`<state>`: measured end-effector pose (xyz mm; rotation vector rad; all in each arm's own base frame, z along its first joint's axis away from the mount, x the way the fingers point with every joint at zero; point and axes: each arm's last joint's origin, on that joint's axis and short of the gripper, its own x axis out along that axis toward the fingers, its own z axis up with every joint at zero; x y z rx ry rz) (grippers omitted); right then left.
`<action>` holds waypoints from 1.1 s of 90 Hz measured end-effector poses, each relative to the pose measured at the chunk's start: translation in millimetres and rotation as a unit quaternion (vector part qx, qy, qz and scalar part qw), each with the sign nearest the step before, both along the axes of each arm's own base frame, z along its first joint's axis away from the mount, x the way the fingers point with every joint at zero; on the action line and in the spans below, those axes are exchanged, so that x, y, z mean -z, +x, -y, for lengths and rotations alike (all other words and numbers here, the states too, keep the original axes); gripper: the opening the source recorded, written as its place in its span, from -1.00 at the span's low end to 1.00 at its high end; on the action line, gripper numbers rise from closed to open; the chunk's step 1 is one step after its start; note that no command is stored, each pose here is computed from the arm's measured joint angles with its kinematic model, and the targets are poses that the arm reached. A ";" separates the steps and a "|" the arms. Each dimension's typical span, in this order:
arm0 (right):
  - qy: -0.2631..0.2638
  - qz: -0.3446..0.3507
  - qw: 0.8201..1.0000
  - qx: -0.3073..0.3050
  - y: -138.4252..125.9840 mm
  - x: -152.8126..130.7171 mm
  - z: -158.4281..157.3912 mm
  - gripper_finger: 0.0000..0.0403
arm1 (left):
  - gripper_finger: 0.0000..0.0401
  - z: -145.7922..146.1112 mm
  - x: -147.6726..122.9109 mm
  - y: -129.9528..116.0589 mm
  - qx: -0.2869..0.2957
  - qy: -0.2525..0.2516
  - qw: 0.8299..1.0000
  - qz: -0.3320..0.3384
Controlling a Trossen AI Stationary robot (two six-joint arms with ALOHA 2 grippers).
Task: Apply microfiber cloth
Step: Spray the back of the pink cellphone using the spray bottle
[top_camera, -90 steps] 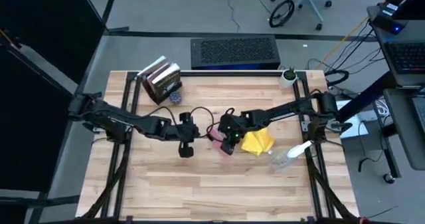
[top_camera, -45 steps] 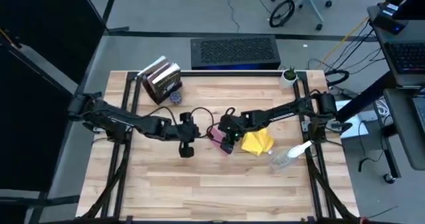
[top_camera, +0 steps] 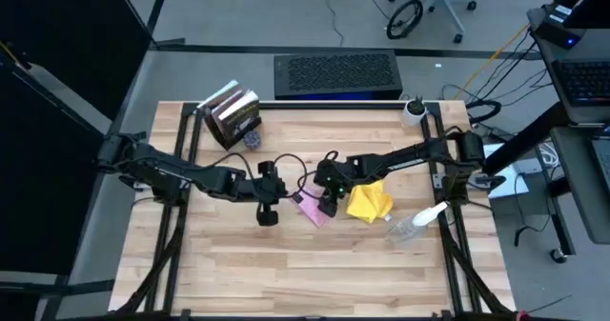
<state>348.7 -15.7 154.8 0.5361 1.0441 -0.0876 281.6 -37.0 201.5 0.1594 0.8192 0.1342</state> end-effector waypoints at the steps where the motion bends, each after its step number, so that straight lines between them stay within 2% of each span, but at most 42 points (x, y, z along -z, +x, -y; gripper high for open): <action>1: -0.001 0.000 1.000 -0.001 -0.8 -1.3 0.5 0.26 | -1.00 0.0 0.0 0.0 0.000 0.000 1.000 0.000; 26: -0.041 0.061 0.997 -0.009 -26.6 -64.3 -1.3 0.26 | -1.00 0.0 -0.3 0.3 -0.006 -0.006 1.000 0.003; 42: -0.106 0.099 0.989 -0.002 -59.5 -110.4 -10.5 0.26 | -1.00 0.2 -1.0 0.9 -0.006 -0.007 1.000 0.008; 53: -0.125 0.125 0.984 0.017 -86.1 -137.7 -14.2 0.26 | -1.00 0.2 -1.0 0.9 -0.012 -0.013 1.000 0.010; 68: -0.100 0.152 0.980 0.085 -121.0 -164.9 -13.8 0.26 | -1.00 0.6 -3.8 3.8 -0.015 -0.020 0.999 0.031; 83: -0.053 0.168 0.979 0.105 -137.8 -176.3 -16.3 0.26 | -1.00 1.4 -9.2 8.7 -0.015 -0.027 0.997 0.069; 91: -0.019 0.142 0.985 0.100 -139.1 -172.4 -18.1 0.26 | -1.00 1.7 -11.0 10.1 -0.014 -0.029 0.996 0.081; 99: 0.004 0.080 0.992 0.098 -136.4 -159.8 -19.5 0.26 | -1.00 1.7 -11.3 10.3 -0.014 -0.029 0.996 0.083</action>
